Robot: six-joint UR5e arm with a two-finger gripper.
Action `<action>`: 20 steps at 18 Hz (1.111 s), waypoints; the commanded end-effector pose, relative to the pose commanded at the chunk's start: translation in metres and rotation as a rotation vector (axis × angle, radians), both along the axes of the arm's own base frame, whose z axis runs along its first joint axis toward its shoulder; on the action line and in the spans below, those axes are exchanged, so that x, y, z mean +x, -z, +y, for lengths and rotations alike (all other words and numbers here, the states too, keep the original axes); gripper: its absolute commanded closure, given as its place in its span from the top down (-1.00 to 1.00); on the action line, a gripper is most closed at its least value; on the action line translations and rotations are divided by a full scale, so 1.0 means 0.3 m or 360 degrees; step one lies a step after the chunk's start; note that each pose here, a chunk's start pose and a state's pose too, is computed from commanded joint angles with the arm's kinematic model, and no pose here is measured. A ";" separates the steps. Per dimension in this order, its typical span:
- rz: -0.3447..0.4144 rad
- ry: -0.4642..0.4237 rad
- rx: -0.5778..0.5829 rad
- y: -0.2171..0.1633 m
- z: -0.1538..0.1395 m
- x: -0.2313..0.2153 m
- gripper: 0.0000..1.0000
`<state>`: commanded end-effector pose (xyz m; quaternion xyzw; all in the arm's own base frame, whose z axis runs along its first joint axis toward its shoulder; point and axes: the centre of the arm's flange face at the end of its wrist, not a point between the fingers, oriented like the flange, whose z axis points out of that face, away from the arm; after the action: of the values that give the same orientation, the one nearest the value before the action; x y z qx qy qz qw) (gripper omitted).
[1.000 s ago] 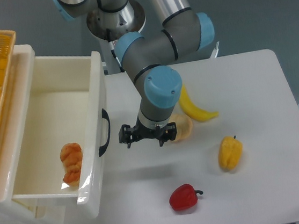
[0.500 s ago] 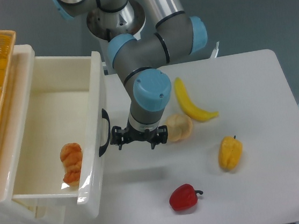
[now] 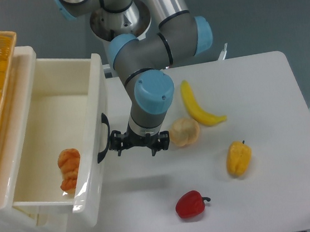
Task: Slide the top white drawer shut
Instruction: 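Push the drawer front with the gripper, sliding the drawer into the unit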
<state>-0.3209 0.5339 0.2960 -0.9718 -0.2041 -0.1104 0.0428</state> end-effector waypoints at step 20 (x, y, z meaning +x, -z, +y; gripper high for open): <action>0.0017 0.0048 0.0018 -0.045 0.065 0.130 1.00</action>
<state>-0.2820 0.5534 0.3096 -0.9750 -0.1886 -0.1070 0.0476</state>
